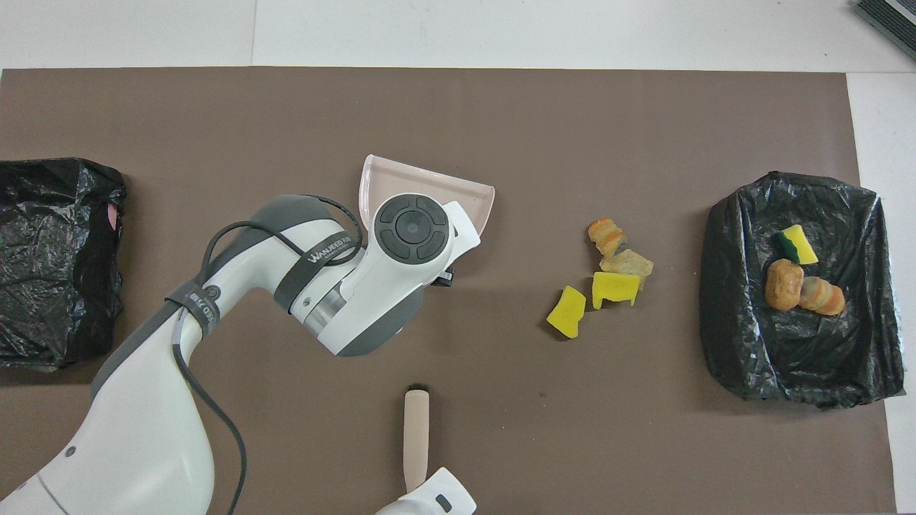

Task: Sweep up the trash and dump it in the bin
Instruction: 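Grasp the brush with the right gripper while the left gripper places the dustpan, then sweep the yellow sponges into the dustpan with the brush in the right gripper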

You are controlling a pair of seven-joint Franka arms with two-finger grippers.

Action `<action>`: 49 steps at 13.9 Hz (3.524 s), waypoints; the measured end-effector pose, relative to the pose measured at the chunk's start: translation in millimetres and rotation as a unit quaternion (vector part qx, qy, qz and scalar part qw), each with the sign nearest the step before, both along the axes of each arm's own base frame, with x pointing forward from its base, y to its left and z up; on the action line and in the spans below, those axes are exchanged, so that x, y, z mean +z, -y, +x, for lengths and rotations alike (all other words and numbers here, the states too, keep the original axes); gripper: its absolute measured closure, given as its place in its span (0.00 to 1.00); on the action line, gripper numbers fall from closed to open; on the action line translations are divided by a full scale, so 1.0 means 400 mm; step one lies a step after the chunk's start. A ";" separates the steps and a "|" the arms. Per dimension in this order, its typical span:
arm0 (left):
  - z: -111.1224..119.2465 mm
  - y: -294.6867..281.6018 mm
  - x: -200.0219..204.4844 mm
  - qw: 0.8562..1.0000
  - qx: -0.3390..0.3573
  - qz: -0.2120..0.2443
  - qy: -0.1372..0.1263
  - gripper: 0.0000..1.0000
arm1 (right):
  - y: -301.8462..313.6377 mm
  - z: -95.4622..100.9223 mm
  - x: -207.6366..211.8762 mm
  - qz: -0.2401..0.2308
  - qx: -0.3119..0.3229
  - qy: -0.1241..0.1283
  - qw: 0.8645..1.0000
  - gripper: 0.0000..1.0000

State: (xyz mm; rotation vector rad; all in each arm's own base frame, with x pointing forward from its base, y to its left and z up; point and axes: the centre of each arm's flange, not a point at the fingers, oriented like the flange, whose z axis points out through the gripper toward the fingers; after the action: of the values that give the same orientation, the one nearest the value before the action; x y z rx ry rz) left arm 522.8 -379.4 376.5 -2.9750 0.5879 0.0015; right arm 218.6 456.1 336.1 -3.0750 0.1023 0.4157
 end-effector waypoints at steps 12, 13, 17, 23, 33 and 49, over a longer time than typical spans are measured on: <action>0.059 -0.138 0.035 0.897 -0.437 0.026 -0.067 0.68 | 0.091 0.066 0.168 -0.021 -0.011 -0.024 0.999 0.74; 0.052 -0.131 0.025 0.890 -0.451 0.025 -0.067 0.68 | 0.135 0.086 0.213 -0.024 -0.011 -0.028 0.999 0.74; 0.022 -0.108 -0.009 0.878 -0.473 0.022 -0.070 0.68 | 0.315 0.182 0.308 -0.054 0.011 -0.021 0.998 0.74; -0.055 -0.068 -0.035 0.864 -0.496 0.029 -0.082 0.68 | 0.563 0.400 0.284 -0.129 0.057 0.011 0.990 0.74; -0.162 -0.020 -0.060 0.850 -0.516 0.046 -0.093 0.68 | 0.846 0.671 0.183 -0.247 0.212 0.018 0.945 0.74; -0.328 0.010 -0.069 0.861 -0.494 0.085 -0.091 0.68 | 0.728 0.626 0.042 -0.060 0.170 -0.060 0.982 0.74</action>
State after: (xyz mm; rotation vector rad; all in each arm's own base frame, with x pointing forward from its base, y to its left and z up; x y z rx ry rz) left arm 391.4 -383.3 349.0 -2.1790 1.9222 0.2314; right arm 469.0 165.0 353.0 -3.1864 -0.4174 0.6290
